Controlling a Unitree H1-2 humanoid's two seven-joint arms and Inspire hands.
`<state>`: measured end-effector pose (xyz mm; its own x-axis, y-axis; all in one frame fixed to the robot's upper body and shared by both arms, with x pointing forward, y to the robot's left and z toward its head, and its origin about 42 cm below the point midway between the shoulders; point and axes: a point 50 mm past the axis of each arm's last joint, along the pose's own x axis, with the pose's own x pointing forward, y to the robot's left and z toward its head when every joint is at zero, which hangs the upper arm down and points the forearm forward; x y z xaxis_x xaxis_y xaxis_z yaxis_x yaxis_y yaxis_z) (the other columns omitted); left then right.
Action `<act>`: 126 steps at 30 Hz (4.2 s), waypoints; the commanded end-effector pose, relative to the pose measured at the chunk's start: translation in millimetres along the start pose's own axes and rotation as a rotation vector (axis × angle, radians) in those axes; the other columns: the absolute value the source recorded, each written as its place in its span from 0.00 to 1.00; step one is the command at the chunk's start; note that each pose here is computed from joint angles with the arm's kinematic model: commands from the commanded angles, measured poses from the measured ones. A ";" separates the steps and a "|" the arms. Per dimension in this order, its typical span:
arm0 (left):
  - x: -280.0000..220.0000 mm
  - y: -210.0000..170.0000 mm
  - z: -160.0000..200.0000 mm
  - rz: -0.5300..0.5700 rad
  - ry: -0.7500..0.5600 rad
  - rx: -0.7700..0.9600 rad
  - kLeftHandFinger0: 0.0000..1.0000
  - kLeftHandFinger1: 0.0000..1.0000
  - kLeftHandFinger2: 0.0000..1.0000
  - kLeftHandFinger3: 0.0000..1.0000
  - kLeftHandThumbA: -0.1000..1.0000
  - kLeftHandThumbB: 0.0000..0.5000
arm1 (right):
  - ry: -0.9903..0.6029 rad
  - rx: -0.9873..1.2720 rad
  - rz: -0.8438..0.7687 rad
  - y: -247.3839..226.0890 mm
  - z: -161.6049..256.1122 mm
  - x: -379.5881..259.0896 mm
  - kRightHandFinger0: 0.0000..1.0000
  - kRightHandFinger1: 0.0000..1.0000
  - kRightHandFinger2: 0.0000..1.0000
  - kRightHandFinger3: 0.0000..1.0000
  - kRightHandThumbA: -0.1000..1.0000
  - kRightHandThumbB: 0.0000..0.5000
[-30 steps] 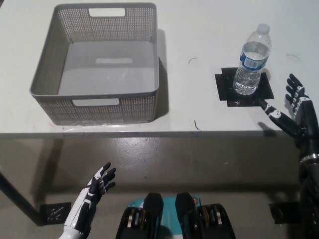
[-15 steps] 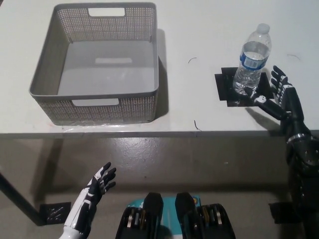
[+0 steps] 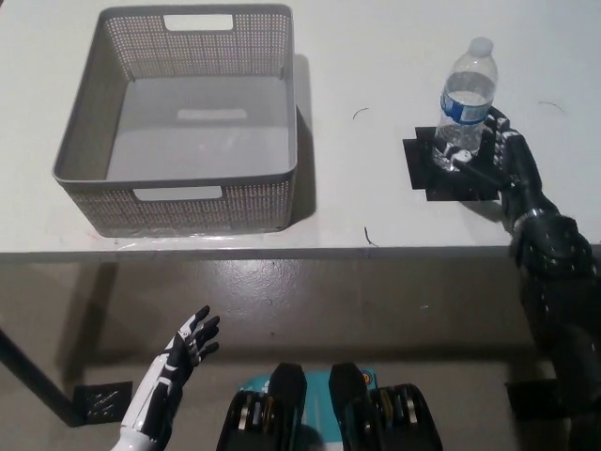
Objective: Use the right hand to pick up a water botttle and place it into a container on the left side
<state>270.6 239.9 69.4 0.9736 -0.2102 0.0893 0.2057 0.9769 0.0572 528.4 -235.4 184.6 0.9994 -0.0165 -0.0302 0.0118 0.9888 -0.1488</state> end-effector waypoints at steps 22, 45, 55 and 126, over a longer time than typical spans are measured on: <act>8.5 1.7 8.0 -0.037 -0.064 -0.002 1.00 1.00 1.00 1.00 1.00 0.52 | -0.195 0.125 -0.281 24.4 148.3 58.6 0.00 0.22 0.66 0.59 0.00 0.28; 8.6 0.8 6.8 -0.055 -0.058 0.002 1.00 1.00 1.00 1.00 1.00 0.54 | -0.634 0.037 0.043 183.2 268.0 13.1 0.00 0.21 0.64 0.62 0.00 0.27; 11.7 1.0 9.3 -0.056 -0.064 0.010 1.00 1.00 1.00 1.00 1.00 0.57 | -0.522 -0.055 0.090 236.3 239.7 3.3 0.00 0.26 0.70 0.63 0.00 0.23; 8.8 9.2 6.1 -0.069 -0.041 0.035 1.00 1.00 1.00 1.00 1.00 0.44 | -0.484 0.122 0.076 21.2 -45.0 -217.7 1.00 1.00 1.00 1.00 1.00 0.75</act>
<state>279.0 238.6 68.3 0.9582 -0.2722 0.0879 0.2674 0.9615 0.0630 331.6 -207.8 127.8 0.9604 0.1194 0.2518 -0.0845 0.9858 -0.1453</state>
